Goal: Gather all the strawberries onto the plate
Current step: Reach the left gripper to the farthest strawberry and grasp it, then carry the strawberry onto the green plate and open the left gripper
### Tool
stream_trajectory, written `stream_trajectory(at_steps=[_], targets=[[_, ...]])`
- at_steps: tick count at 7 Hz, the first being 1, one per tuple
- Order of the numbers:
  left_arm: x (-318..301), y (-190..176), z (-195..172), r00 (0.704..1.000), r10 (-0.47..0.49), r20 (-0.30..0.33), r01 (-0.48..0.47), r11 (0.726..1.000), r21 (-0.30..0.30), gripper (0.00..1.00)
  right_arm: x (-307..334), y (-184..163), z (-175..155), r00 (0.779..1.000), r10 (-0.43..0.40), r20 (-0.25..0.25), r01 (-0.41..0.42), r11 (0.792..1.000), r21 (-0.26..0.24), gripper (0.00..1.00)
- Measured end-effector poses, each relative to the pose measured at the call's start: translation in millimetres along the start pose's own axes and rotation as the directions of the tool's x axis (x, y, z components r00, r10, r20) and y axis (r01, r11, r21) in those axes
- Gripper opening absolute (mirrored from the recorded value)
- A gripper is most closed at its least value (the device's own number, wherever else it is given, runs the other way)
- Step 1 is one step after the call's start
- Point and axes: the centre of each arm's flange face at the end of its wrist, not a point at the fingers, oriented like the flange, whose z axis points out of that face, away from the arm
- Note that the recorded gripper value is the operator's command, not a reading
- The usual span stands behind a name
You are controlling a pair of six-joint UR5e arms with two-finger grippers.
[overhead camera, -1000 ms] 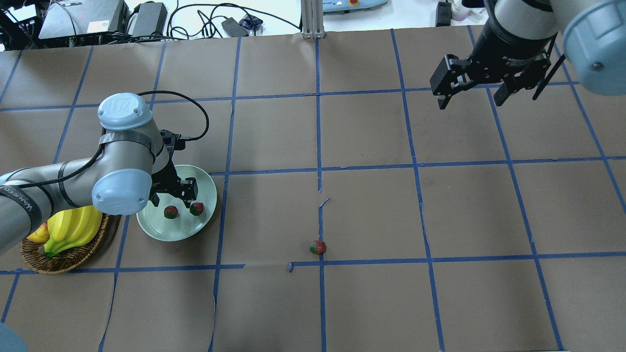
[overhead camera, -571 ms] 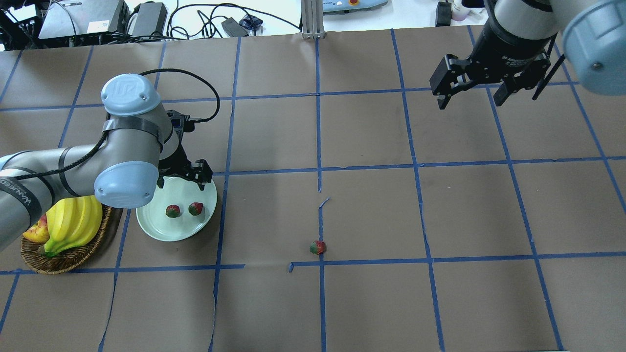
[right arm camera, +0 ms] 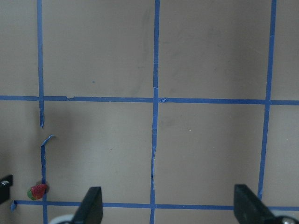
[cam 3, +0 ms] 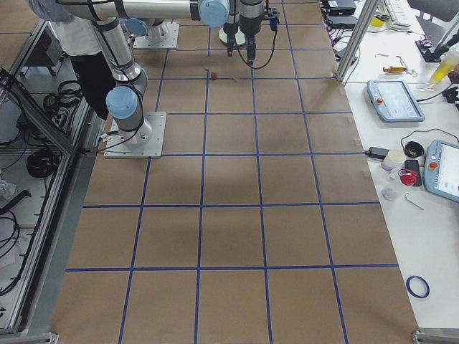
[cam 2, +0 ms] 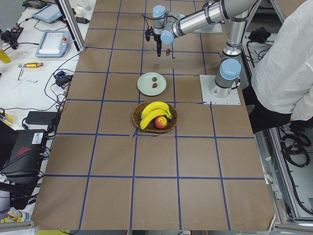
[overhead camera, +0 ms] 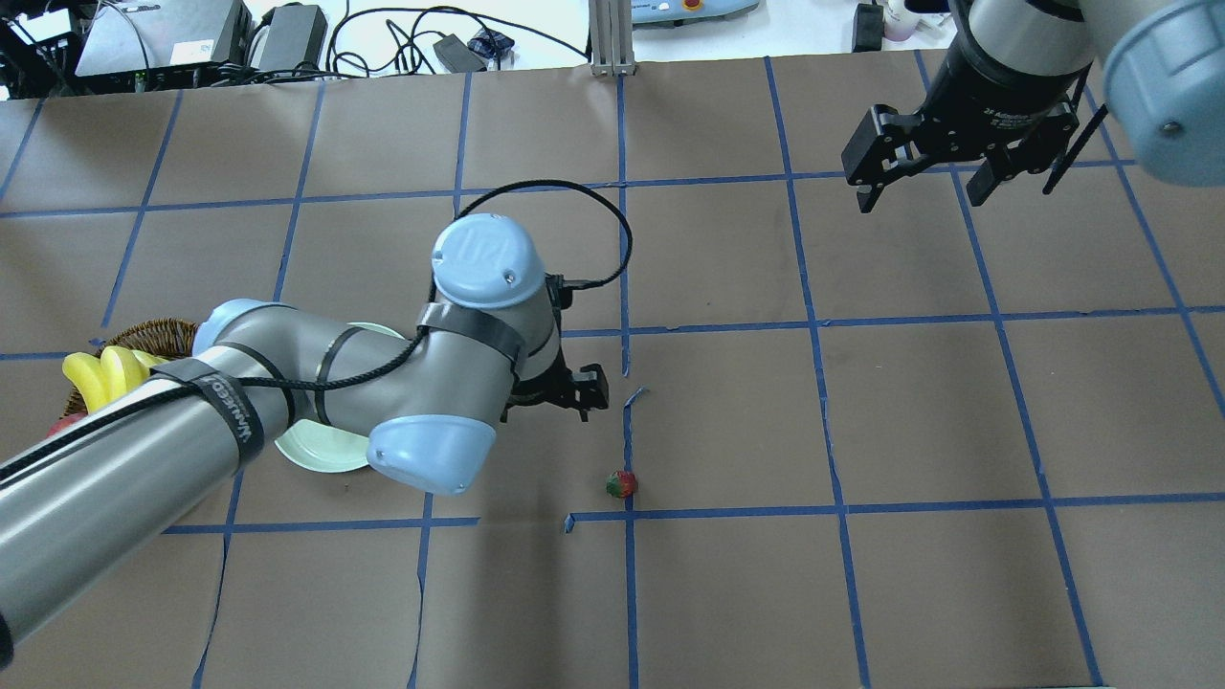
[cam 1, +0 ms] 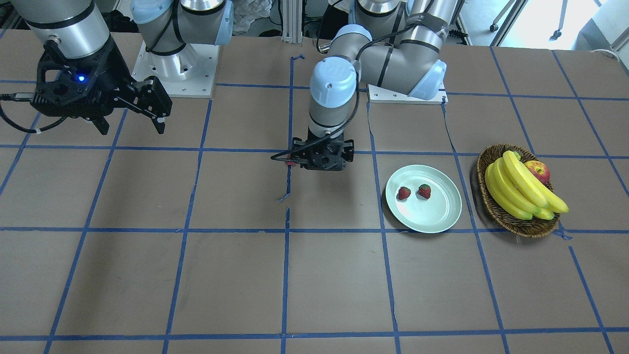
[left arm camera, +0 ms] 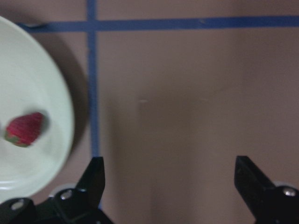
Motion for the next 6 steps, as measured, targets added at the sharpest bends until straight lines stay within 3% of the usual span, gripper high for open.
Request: stream_trajectory(at_steps=[2,4,5,6], targets=[[39.2,37.9,38.1,1.0,0.022,-0.019,-0.023,1.0,-0.016,0.94,0.0,-0.2,-0.1,1.0,-0.001,0.0,0.001,1.0,0.001,1.0],[45.6,51.2,57.2,0.999,-0.017,-0.034,0.016,1.0,-0.019,0.57,0.1,-0.3,0.8,1.0,-0.001,0.0,0.001,1.0,-0.001,1.0],[46.1,51.8,59.5,0.999,-0.022,-0.034,0.022,1.0,-0.016,0.26,0.1,-0.3,1.0,1.0,-0.002,-0.001,0.002,1.0,-0.001,1.0],[46.2,51.2,60.0,0.999,-0.023,-0.032,0.022,1.0,-0.013,0.04,0.2,-0.3,1.0,1.0,-0.002,-0.001,0.002,1.0,-0.001,1.0]])
